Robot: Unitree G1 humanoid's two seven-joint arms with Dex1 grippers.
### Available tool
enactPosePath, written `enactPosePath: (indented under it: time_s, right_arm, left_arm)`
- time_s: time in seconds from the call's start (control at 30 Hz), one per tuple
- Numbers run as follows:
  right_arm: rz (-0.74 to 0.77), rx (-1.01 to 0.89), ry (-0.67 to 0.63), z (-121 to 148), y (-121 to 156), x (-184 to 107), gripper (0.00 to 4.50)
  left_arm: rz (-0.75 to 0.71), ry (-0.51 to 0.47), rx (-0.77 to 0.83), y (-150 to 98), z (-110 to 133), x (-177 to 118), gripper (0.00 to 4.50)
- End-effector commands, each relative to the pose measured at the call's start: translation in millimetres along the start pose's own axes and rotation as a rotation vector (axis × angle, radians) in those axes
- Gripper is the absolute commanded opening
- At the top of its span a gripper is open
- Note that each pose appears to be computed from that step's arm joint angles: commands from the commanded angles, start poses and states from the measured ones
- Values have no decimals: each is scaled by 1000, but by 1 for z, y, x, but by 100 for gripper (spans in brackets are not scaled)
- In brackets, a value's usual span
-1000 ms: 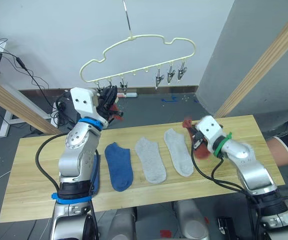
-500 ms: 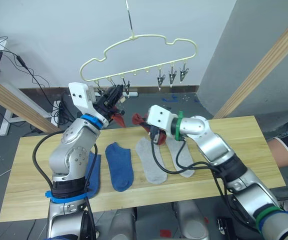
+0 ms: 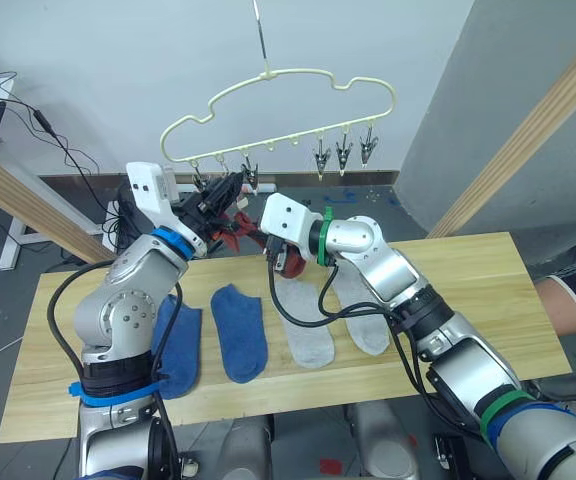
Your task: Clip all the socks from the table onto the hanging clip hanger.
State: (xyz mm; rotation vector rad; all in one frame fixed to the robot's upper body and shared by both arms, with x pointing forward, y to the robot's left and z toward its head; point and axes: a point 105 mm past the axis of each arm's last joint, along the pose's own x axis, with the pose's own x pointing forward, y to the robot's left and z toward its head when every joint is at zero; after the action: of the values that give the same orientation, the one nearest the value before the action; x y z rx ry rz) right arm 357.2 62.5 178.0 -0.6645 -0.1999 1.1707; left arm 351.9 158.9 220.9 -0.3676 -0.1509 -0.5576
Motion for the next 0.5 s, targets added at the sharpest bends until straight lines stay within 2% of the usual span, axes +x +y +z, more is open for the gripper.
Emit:
enactPosePath:
  time_s: [0.03, 0.27, 0.5]
  right_arm:
    - [-35, -47, -72, 24, -11, 2, 0]
    - [-62, -37, -80, 25, -18, 1, 0]
    - [-31, -42, -71, 19, -11, -7, 0]
  left_arm:
    - [-41, -39, 25, -10, 14, 0, 25]
    - [-36, -35, 29, -7, 14, -1, 25]
    - [-26, -42, 36, -5, 16, -1, 25]
